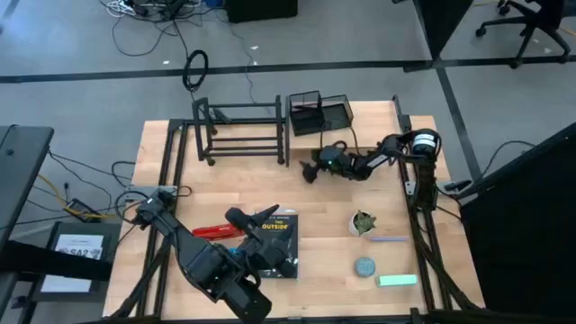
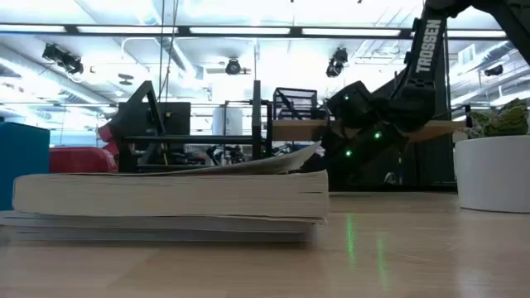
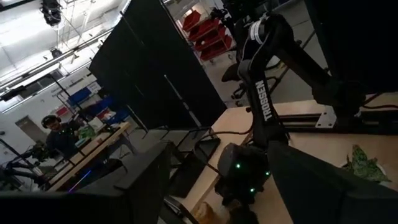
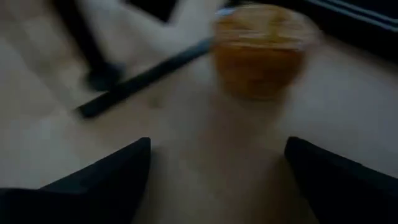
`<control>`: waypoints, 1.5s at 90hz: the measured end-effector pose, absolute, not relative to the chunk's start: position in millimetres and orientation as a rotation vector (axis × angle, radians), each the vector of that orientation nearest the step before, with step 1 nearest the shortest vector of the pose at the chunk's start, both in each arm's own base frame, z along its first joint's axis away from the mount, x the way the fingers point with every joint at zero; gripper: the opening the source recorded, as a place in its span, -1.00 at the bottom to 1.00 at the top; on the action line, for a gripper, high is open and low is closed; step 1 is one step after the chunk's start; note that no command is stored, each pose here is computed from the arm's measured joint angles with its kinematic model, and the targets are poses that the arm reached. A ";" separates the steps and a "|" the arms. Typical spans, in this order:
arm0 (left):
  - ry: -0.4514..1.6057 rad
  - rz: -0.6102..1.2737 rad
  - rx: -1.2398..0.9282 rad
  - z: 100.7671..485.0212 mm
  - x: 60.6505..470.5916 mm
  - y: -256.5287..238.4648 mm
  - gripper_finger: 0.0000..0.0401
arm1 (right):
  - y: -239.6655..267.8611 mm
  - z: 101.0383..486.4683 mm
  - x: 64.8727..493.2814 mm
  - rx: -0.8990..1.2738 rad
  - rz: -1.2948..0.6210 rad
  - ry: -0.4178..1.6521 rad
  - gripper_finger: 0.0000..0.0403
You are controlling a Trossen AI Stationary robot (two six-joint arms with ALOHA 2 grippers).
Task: Stock shelves
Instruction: Remove the yellow scented candle from under the shelf
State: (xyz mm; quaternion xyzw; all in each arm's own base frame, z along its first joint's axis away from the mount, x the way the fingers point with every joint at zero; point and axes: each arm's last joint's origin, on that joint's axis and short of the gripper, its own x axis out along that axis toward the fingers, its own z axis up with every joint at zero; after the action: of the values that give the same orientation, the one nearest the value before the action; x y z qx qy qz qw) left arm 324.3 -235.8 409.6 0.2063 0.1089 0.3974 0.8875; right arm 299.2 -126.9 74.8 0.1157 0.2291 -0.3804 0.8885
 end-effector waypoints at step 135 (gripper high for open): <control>0.243 0.817 0.425 409.1 326.2 -233.6 0.23 | -105.8 95.4 330.4 0.205 -0.880 0.191 -0.96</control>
State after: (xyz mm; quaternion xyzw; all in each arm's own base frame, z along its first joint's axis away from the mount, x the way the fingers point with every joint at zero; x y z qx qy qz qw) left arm 326.2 -233.6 409.1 0.2046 0.1168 0.3930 0.8888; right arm 330.4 -105.8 95.4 0.0987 0.0923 -0.4247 0.8952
